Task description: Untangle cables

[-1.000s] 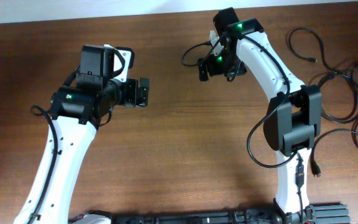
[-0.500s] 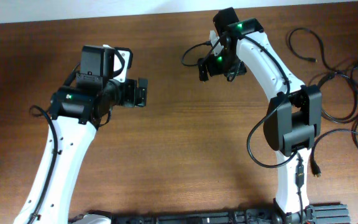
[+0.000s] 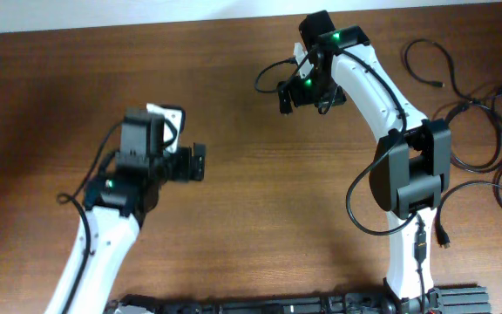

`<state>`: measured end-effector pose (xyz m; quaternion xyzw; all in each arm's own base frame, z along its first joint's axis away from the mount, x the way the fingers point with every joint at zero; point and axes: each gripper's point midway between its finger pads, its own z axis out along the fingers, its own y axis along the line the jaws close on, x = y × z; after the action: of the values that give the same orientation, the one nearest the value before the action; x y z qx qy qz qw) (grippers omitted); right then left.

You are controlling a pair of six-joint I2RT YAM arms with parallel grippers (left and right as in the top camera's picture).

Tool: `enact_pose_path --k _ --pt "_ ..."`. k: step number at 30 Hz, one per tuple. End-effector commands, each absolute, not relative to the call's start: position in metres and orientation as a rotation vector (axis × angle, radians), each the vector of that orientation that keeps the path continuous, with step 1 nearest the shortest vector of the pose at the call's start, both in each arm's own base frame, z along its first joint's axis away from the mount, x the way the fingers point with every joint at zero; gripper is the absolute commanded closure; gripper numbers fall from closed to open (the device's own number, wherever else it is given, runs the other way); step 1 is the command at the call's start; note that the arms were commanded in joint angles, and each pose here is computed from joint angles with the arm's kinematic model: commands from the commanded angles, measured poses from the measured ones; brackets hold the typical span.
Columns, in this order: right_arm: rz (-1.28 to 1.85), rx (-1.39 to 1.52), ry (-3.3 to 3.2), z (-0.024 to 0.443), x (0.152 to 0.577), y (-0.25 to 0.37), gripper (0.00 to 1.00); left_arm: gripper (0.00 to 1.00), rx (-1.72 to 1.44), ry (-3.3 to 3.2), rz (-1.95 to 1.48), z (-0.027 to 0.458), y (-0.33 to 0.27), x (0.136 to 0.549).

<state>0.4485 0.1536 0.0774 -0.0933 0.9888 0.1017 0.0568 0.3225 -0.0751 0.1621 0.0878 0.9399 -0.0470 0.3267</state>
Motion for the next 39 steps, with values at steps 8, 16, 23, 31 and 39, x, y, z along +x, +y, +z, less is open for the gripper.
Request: enact_pose_path --k 8,16,23,31,39 --pt "0.302 -0.300 2.948 0.096 0.453 0.155 0.01 0.01 0.156 2.170 -0.238 0.150 -0.056 0.303" --pt "0.302 -0.300 2.947 0.096 0.453 0.155 0.01 0.01 0.159 1.857 -0.230 0.164 -0.054 0.295" --pt "0.302 -0.300 2.948 0.096 0.453 0.155 0.01 0.01 0.134 1.604 -0.191 0.168 -0.046 0.277" --pt "0.302 -0.300 2.948 0.096 0.453 0.155 0.01 0.01 0.115 1.645 -0.123 0.160 -0.035 0.270" --pt "0.302 -0.300 2.947 0.096 0.453 0.155 0.01 0.01 0.049 1.798 -0.033 0.123 -0.017 0.260"
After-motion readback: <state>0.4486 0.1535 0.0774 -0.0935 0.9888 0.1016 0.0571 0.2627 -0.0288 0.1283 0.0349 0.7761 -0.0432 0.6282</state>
